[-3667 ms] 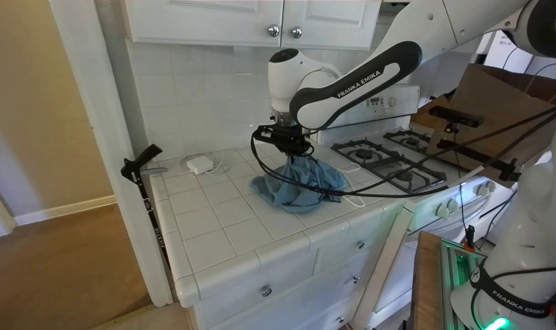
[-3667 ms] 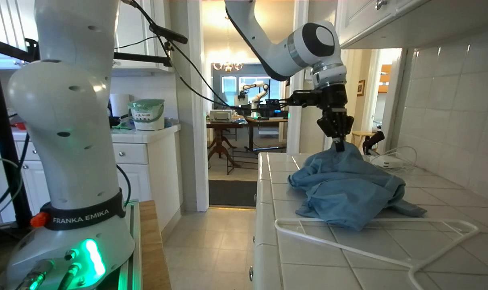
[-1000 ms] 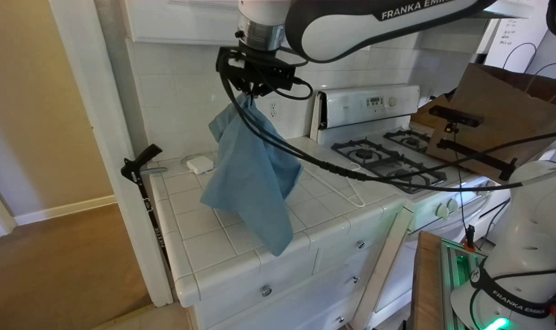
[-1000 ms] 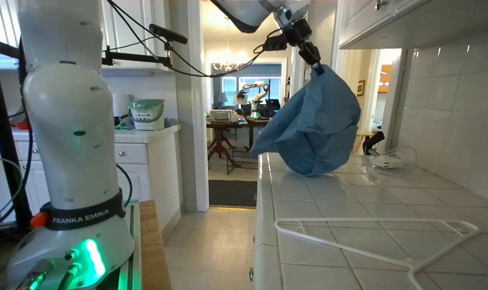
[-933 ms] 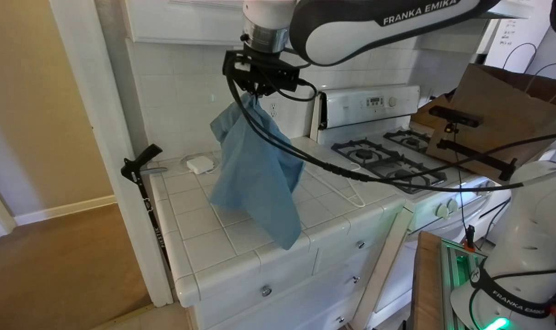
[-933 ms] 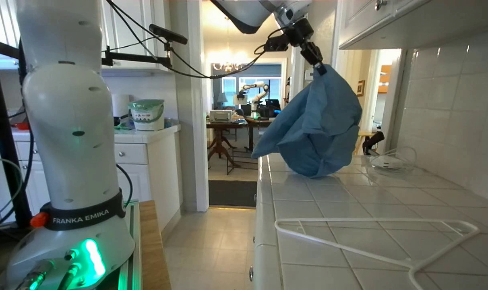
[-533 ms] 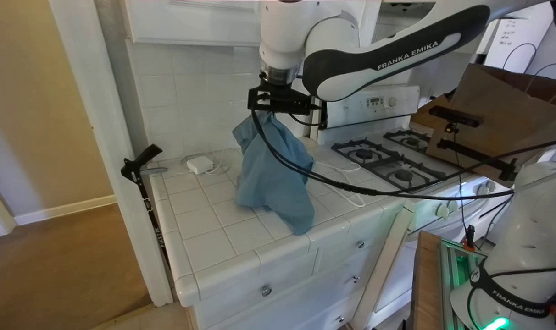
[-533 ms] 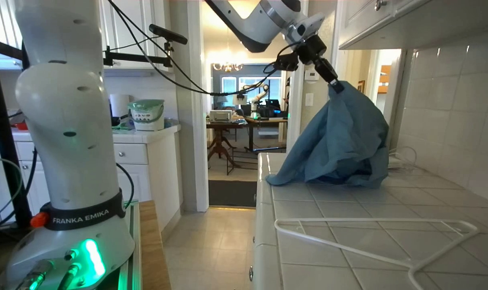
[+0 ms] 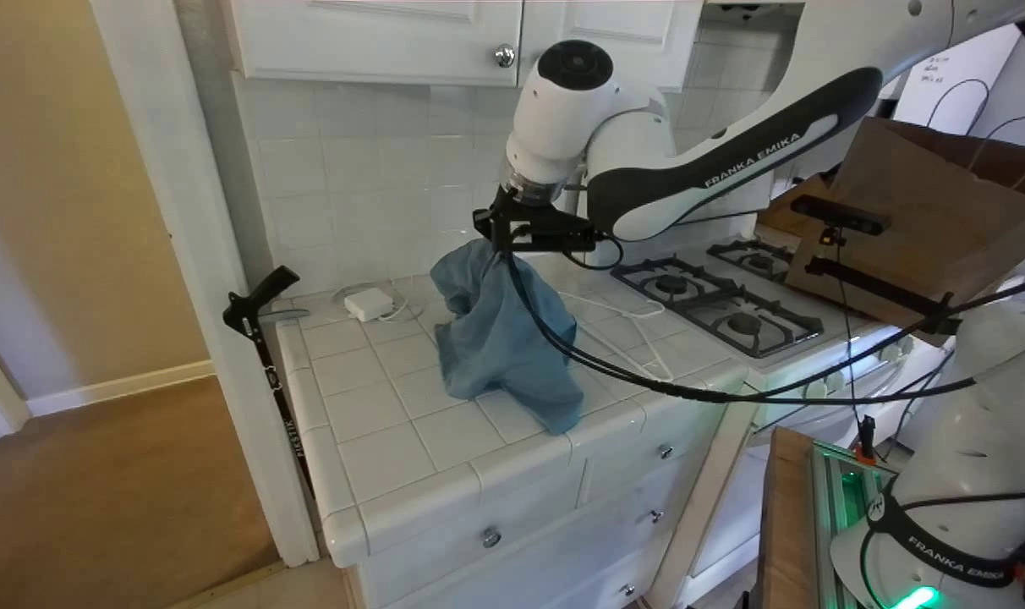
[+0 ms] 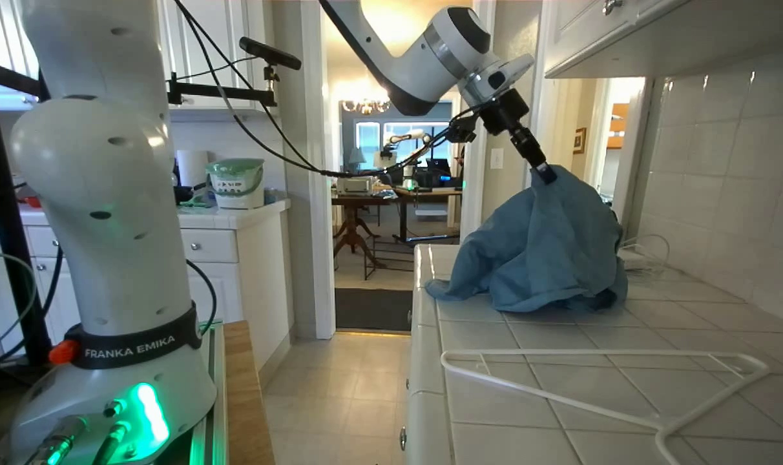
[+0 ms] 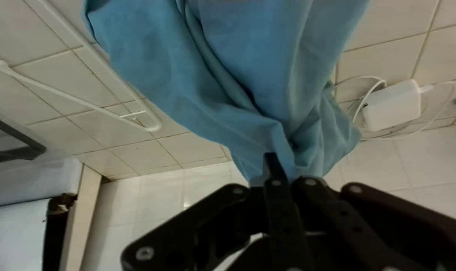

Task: Move the white hanger to the right then place the blue towel on the left.

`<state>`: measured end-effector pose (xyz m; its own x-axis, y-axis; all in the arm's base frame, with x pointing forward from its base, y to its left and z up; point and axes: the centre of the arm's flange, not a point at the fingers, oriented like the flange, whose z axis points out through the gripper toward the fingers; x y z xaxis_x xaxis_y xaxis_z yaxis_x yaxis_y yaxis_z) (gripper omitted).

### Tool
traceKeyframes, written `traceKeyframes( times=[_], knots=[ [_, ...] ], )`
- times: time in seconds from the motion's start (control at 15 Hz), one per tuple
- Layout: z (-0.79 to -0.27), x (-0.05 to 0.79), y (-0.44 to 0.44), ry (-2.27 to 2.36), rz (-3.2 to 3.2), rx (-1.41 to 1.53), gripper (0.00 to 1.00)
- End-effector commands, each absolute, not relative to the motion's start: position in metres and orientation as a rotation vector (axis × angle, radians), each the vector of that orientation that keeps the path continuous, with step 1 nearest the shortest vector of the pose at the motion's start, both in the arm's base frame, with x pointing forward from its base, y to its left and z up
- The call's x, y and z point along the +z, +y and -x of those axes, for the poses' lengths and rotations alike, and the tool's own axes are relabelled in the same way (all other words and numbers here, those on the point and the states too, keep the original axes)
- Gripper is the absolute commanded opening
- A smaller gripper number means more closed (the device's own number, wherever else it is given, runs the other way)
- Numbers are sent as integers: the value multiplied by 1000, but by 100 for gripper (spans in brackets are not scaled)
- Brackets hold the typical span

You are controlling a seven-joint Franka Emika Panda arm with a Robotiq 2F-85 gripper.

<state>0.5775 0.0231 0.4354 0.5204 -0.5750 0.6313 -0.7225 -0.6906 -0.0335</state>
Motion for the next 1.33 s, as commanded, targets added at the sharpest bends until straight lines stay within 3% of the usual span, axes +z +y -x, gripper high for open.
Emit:
traceKeyframes(
  times=[0.0,0.47,0.53,0.6,1.27],
  knots=[
    [-564,432,3,-853,-2679,958,1],
    [-545,417,-18,-409,-2942,895,1],
    [-544,411,-16,-386,-2940,896,28],
    [-543,408,-15,-380,-2943,888,29],
    [-508,493,-16,-424,-2994,748,98]
  ],
)
